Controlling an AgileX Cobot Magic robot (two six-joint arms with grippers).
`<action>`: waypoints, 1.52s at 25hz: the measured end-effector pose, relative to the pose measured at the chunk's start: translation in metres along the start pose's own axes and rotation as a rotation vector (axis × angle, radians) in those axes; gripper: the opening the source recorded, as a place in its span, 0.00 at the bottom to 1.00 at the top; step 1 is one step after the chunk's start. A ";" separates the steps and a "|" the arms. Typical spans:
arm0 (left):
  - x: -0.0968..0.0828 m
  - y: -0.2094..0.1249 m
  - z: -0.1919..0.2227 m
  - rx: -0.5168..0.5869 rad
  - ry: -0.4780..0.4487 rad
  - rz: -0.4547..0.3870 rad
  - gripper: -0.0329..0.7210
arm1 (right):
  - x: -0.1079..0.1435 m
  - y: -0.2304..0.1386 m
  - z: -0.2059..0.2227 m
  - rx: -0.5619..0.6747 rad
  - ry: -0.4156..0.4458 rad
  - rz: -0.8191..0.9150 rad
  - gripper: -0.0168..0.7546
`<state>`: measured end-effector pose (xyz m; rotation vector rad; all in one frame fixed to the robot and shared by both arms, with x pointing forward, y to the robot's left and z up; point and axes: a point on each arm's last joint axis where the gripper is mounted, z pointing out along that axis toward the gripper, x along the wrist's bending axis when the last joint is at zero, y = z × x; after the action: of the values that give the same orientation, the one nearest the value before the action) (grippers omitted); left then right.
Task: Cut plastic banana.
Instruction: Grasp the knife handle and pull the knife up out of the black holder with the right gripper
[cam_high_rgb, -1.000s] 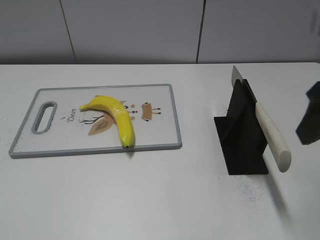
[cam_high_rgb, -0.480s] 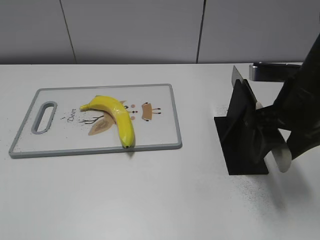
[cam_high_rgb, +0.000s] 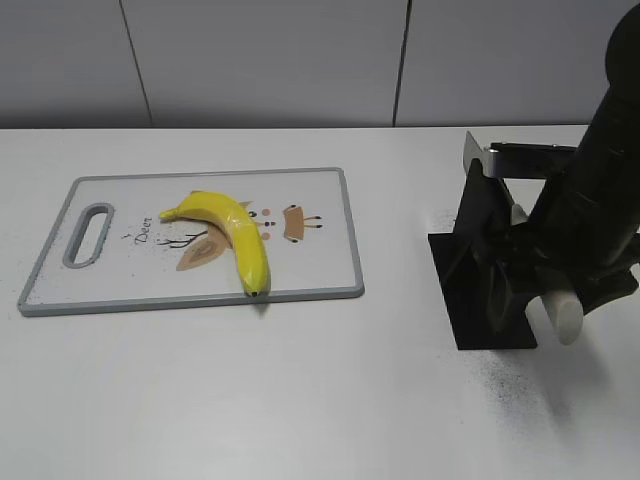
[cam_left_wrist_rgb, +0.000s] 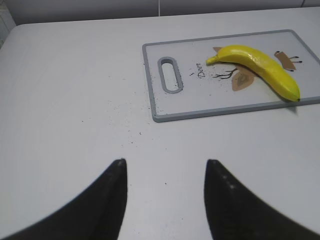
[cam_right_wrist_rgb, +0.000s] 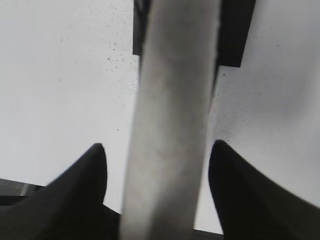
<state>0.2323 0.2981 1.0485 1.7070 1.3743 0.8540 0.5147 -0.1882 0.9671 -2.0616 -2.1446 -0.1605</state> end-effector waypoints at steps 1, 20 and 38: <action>0.000 0.000 0.000 0.000 0.000 0.000 0.69 | 0.000 0.000 0.000 0.001 0.004 0.003 0.69; 0.000 0.000 0.000 0.000 0.000 0.000 0.69 | 0.004 -0.006 -0.016 -0.005 0.028 0.066 0.28; 0.000 0.000 0.000 0.000 0.000 0.000 0.69 | 0.007 -0.033 -0.084 -0.165 0.050 0.033 0.28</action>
<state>0.2323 0.2981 1.0484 1.7073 1.3745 0.8538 0.4852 -0.1984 1.0523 -2.1539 -2.1324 -0.3930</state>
